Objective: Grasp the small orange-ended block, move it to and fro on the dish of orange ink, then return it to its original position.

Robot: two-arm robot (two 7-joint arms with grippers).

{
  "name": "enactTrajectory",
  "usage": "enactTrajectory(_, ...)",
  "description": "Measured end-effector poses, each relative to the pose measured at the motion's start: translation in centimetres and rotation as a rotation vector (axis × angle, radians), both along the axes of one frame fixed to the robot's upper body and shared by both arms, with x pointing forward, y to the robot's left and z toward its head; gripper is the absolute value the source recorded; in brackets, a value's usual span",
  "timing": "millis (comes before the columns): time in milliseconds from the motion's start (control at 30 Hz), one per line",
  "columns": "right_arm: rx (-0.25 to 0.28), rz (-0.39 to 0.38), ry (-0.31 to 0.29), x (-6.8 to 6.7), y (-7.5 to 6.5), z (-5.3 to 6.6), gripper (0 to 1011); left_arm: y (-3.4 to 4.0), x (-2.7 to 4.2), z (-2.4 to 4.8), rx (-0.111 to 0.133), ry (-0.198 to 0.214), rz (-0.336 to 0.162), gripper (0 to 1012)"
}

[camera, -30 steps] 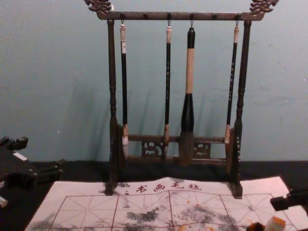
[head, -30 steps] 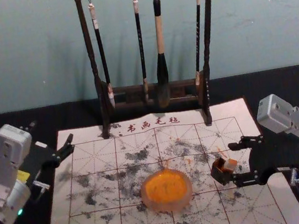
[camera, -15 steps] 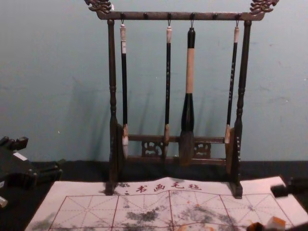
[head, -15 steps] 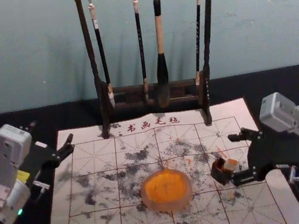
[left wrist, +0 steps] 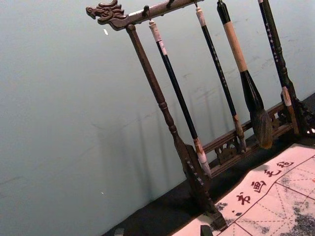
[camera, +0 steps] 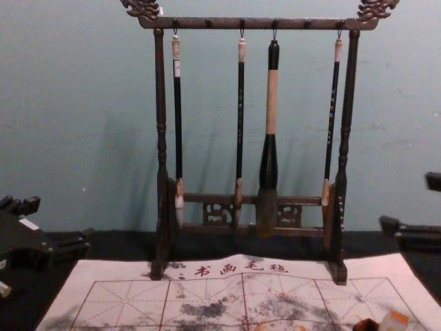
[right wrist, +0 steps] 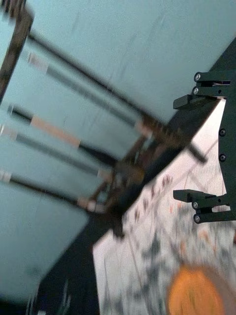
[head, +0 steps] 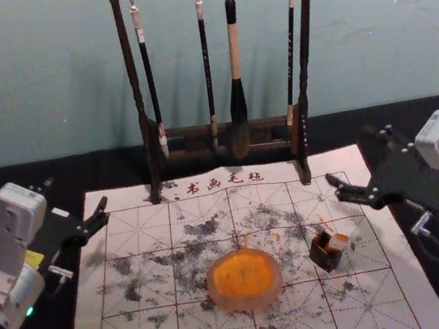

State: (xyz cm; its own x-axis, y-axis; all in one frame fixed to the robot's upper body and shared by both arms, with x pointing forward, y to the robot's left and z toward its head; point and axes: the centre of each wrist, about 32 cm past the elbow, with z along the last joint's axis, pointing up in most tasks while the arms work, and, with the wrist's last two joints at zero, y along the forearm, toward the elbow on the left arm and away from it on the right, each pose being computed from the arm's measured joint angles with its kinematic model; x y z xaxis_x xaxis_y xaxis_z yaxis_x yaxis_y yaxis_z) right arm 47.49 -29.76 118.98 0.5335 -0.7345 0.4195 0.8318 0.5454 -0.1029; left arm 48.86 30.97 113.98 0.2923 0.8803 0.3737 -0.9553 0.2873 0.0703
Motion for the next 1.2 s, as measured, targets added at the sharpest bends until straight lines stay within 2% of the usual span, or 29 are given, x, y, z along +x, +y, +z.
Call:
enactTrajectory(67,0.004,-0.102,-0.024,-0.5,0.5,-1.1,1000,0.00,0.00,0.00,0.000,0.000,0.000,1001)
enactTrajectory(167,0.004,-0.174,-0.022,-0.7,0.6,-2.1,1000,0.00,0.00,0.00,0.000,0.000,0.000,1001)
enactTrajectory(300,0.008,-0.283,0.002,-1.0,0.8,-4.5,1000,0.00,0.00,0.00,0.000,0.000,0.000,1001)
enactTrajectory(400,0.004,-0.322,0.016,-1.0,0.8,-5.5,1000,0.00,0.00,0.00,0.000,0.000,0.000,1001)
enactTrajectory(533,0.001,-0.345,0.042,-0.8,0.8,-6.3,1000,0.00,0.00,0.00,0.000,0.000,0.000,1001)
enactTrajectory(1200,0.001,-0.340,0.043,-0.8,0.8,-6.2,1000,0.00,0.00,0.00,0.000,0.000,0.000,1001)
